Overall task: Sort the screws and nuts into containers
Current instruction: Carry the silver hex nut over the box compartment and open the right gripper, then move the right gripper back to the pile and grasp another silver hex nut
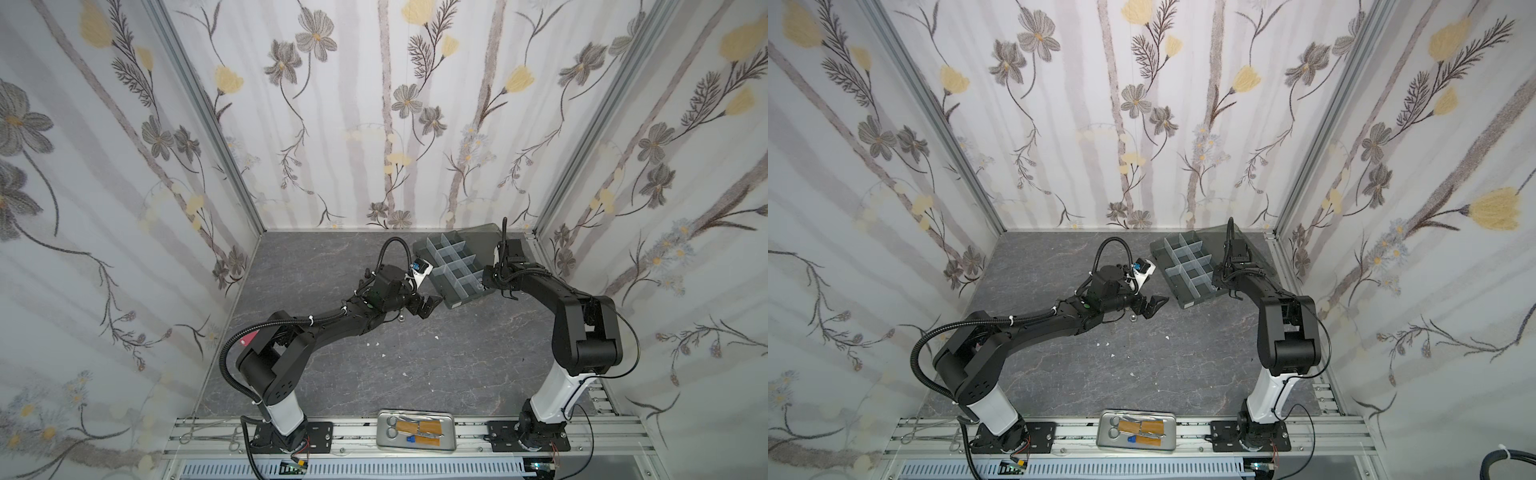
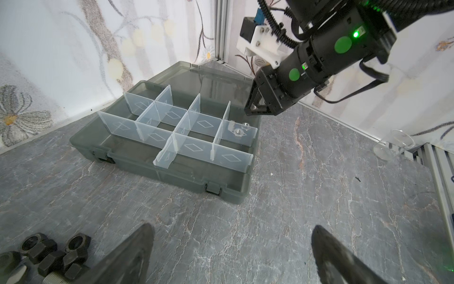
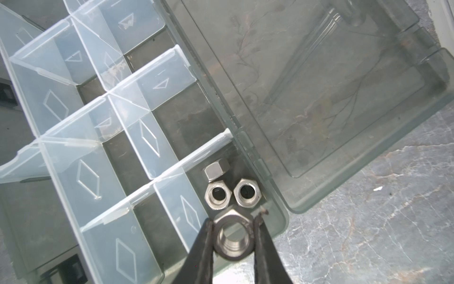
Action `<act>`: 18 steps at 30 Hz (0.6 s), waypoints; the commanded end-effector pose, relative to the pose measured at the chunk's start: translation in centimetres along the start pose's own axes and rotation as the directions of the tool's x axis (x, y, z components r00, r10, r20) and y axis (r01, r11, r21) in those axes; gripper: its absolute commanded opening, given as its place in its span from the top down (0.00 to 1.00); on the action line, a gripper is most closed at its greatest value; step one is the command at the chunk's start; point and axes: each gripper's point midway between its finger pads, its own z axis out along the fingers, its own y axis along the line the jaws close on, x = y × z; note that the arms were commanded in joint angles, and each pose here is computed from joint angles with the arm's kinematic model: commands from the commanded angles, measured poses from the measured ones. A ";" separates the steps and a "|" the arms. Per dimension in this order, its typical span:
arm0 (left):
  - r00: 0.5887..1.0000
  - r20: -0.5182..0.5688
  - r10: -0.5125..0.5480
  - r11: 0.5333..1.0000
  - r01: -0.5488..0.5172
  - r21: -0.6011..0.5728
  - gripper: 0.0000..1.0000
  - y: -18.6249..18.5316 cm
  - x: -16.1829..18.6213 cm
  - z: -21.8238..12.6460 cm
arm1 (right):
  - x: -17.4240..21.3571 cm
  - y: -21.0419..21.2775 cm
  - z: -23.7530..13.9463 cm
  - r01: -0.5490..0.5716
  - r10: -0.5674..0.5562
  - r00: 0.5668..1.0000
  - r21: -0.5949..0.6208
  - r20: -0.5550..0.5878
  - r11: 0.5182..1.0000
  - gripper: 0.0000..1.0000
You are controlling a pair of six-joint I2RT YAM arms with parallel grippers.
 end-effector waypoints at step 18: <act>0.903 0.371 -0.216 0.910 0.323 -0.259 0.00 9.9 -1.8 -10.6 | -1.8 15.2 -7.8 0.292 -0.184 0.938 -0.383 0.293 0.876 0.46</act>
